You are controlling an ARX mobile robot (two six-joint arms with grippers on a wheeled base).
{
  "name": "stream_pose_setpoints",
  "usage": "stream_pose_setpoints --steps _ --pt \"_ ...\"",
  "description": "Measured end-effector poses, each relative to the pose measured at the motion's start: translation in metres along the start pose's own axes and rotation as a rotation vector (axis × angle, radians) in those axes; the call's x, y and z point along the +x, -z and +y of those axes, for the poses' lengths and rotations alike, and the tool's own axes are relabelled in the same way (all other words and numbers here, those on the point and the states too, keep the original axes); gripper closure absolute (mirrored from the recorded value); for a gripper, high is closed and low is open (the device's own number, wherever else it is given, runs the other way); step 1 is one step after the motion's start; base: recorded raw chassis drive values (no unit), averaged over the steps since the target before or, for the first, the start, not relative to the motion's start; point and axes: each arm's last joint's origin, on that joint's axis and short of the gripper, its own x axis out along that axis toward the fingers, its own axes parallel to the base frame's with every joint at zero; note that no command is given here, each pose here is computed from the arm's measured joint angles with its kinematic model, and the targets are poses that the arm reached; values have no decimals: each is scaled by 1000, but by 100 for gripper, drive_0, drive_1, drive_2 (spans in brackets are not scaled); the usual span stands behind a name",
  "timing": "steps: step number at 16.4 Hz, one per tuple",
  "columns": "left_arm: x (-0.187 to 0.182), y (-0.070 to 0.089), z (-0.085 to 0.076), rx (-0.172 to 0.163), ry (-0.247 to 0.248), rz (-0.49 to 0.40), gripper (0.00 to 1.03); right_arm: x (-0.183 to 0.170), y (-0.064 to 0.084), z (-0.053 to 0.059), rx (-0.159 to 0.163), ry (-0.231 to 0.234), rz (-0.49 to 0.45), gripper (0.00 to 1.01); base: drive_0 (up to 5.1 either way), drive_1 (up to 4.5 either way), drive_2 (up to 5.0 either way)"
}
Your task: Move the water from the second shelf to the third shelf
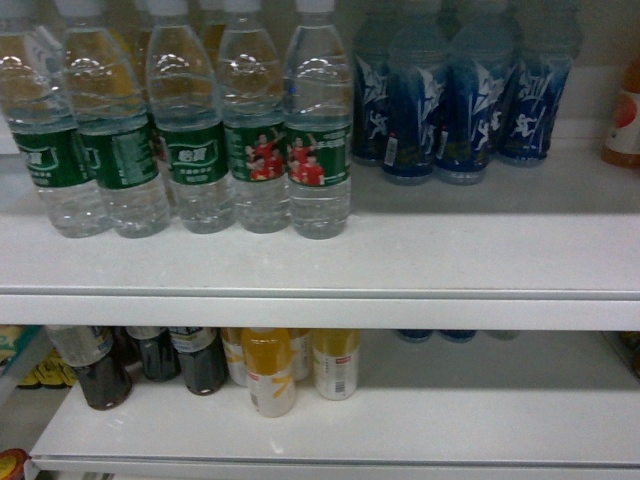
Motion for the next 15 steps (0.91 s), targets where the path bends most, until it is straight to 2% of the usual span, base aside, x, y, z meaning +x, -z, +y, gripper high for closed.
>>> stream_pose_setpoints --steps 15 --pt "0 0 0 0 0 0 5 0 1 0 -2 0 6 61 -497 248 248"
